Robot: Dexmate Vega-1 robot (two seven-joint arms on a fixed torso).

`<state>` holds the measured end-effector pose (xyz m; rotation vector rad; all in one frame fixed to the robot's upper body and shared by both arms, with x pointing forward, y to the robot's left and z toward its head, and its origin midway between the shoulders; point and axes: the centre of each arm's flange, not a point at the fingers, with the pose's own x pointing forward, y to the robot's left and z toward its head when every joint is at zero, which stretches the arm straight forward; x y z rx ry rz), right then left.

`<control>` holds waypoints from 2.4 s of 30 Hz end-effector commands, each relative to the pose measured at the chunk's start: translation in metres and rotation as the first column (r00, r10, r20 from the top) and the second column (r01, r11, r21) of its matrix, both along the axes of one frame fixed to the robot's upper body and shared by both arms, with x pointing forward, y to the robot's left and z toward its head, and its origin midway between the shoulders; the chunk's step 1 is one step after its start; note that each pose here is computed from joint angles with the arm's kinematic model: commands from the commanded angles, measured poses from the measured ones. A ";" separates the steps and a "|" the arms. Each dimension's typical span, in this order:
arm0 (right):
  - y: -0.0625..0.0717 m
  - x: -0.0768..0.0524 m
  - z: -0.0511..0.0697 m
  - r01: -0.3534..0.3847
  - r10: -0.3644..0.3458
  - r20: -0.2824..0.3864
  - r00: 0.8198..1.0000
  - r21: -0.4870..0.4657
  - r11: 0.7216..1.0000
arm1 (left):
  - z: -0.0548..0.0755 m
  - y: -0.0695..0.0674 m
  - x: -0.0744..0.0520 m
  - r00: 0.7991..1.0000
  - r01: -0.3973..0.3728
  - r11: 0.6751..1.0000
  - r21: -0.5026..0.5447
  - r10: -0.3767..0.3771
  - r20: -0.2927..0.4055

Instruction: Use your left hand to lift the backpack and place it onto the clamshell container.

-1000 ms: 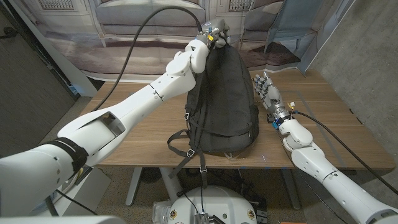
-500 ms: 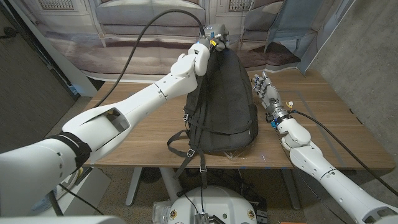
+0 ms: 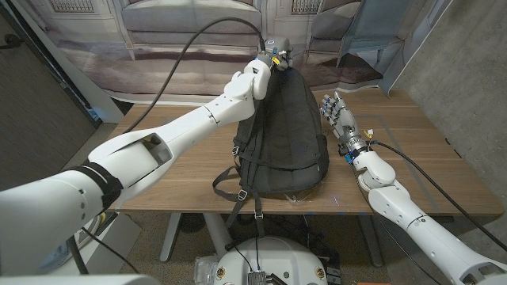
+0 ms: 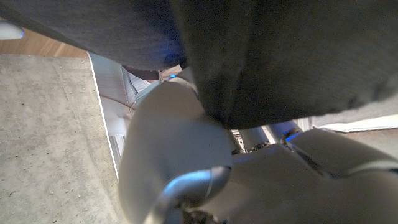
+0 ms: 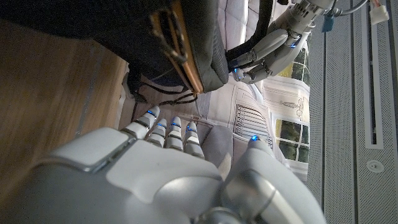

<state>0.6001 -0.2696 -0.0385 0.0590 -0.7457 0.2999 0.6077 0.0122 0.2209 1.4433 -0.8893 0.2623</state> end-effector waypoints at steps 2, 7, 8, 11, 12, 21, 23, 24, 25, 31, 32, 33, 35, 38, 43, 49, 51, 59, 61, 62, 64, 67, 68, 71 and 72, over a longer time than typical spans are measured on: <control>-0.005 -0.001 -0.001 0.003 -0.003 0.004 1.000 0.007 1.000 | -0.009 -0.008 0.014 1.000 -0.024 0.999 0.029 0.025 -0.009; -0.006 -0.001 -0.003 0.003 -0.003 0.004 1.000 0.009 1.000 | -0.011 -0.010 0.021 0.999 -0.037 0.999 0.026 0.038 -0.022; -0.006 -0.001 -0.004 0.003 -0.003 0.001 1.000 0.016 1.000 | -0.012 -0.010 0.023 0.999 -0.038 0.999 0.026 0.039 -0.024; -0.007 -0.001 -0.005 0.004 -0.004 0.000 1.000 0.016 1.000 | -0.013 -0.010 0.028 0.998 -0.041 0.999 0.023 0.042 -0.038; -0.007 -0.001 -0.005 0.005 -0.005 -0.002 1.000 0.019 1.000 | -0.014 -0.011 0.031 0.998 -0.043 0.999 0.025 0.044 -0.039; -0.008 0.000 -0.007 0.006 -0.006 -0.003 1.000 0.016 1.000 | -0.017 -0.011 0.049 0.997 -0.055 0.998 0.009 0.056 -0.062; -0.008 0.000 -0.007 0.007 -0.007 -0.003 1.000 0.017 1.000 | -0.018 -0.010 0.055 0.996 -0.059 0.998 0.003 0.059 -0.066; -0.008 0.000 -0.007 0.007 -0.007 -0.004 1.000 0.020 1.000 | -0.018 -0.010 0.057 0.996 -0.061 0.998 -0.001 0.061 -0.070; -0.008 0.001 -0.007 0.008 -0.008 -0.006 1.000 0.022 1.000 | -0.018 -0.010 0.059 0.995 -0.065 0.998 -0.002 0.065 -0.073; -0.008 0.003 -0.007 0.008 -0.008 -0.008 1.000 0.021 1.000 | -0.022 -0.010 0.073 0.992 -0.081 0.997 0.002 0.081 -0.095; -0.008 0.004 -0.007 0.008 -0.007 -0.008 1.000 0.022 1.000 | -0.022 -0.010 0.073 0.992 -0.082 0.997 0.001 0.081 -0.095; -0.008 0.004 -0.007 0.007 -0.007 -0.008 1.000 0.022 1.000 | -0.022 -0.010 0.073 0.992 -0.081 0.997 0.001 0.081 -0.095; -0.009 0.004 -0.007 0.008 -0.007 -0.006 1.000 0.019 1.000 | -0.022 -0.010 0.074 0.993 -0.082 0.997 0.001 0.082 -0.086; -0.009 0.005 -0.006 0.008 -0.008 -0.009 1.000 0.023 1.000 | -0.021 -0.010 0.075 0.993 -0.076 0.997 -0.001 0.075 -0.090; -0.010 0.007 -0.005 0.007 -0.007 -0.009 1.000 0.024 1.000 | -0.020 -0.012 0.073 0.994 -0.076 0.997 0.012 0.077 -0.083; -0.012 0.008 -0.003 0.007 -0.007 -0.007 1.000 0.021 1.000 | -0.020 -0.013 0.072 0.994 -0.069 0.997 0.018 0.070 -0.080; -0.012 0.008 -0.002 0.007 -0.007 -0.008 1.000 0.021 1.000 | -0.019 -0.013 0.073 0.994 -0.072 0.997 0.017 0.073 -0.086; -0.013 0.010 -0.001 0.004 -0.004 -0.006 1.000 0.013 1.000 | -0.021 -0.015 0.072 0.993 -0.067 0.997 0.034 0.070 -0.093; -0.013 0.010 -0.001 0.002 -0.002 -0.004 1.000 0.010 1.000 | -0.022 -0.016 0.072 0.994 -0.071 0.996 0.046 0.075 -0.085; -0.013 0.011 0.000 0.003 -0.002 -0.006 1.000 0.015 1.000 | -0.021 -0.016 0.072 0.993 -0.078 0.996 0.049 0.082 -0.087; -0.012 0.011 0.000 0.002 -0.002 -0.006 1.000 0.015 1.000 | -0.021 -0.015 0.072 0.993 -0.069 0.997 0.041 0.072 -0.089; -0.012 0.011 0.001 0.001 0.000 -0.004 1.000 0.013 1.000 | -0.021 -0.015 0.071 0.993 -0.072 0.996 0.048 0.076 -0.091; -0.012 0.011 0.001 0.000 0.000 -0.002 1.000 0.010 1.000 | -0.021 -0.015 0.071 0.994 -0.070 0.997 0.044 0.074 -0.086; -0.011 0.011 0.002 -0.001 0.001 -0.003 1.000 0.011 1.000 | -0.020 -0.014 0.071 0.993 -0.070 0.996 0.046 0.074 -0.091; -0.011 0.011 0.002 0.000 0.000 -0.003 1.000 0.010 1.000 | -0.021 -0.014 0.071 0.993 -0.067 0.997 0.042 0.071 -0.090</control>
